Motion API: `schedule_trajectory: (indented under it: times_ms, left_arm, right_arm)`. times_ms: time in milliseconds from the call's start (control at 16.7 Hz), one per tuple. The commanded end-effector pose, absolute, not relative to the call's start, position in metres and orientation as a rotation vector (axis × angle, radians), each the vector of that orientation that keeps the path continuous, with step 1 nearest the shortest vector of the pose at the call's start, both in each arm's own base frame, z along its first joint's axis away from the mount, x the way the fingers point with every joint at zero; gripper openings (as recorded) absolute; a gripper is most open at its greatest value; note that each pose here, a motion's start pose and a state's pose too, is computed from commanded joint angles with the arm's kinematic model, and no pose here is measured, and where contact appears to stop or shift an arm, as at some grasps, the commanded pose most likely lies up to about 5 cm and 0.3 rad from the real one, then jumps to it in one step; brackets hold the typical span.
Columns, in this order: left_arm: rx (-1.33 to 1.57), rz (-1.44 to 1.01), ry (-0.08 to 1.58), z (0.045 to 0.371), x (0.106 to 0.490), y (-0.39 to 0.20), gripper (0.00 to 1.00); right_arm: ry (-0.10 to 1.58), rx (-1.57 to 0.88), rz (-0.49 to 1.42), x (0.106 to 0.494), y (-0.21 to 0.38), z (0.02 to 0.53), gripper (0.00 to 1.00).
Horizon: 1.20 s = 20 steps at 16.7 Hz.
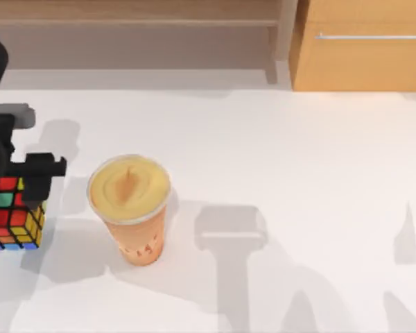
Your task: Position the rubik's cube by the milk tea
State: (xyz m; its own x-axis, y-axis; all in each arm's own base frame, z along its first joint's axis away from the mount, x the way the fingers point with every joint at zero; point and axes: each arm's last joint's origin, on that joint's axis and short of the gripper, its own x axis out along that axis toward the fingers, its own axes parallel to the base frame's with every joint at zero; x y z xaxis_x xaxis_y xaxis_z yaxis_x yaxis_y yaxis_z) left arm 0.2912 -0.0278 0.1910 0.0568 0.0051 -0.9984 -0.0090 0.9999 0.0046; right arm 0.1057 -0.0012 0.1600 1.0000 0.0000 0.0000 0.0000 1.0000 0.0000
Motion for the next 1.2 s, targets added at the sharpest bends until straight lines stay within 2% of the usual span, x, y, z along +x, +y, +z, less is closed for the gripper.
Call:
schedule_trajectory:
  times_ms: [240, 480, 1200]
  left_arm:
    - [0.010, -0.006, 1.576, 0.173, 0.288, -0.034, 0.00]
    - [0.010, -0.006, 1.576, 0.173, 0.288, -0.034, 0.00]
    - [0.010, -0.006, 1.576, 0.173, 0.288, -0.034, 0.90]
  right_arm:
    - [0.000, 0.000, 0.000, 0.106, -0.001, 0.160, 1.00]
    - [0.000, 0.000, 0.000, 0.106, -0.001, 0.160, 1.00]
    - [0.000, 0.000, 0.000, 0.106, -0.001, 0.160, 1.00]
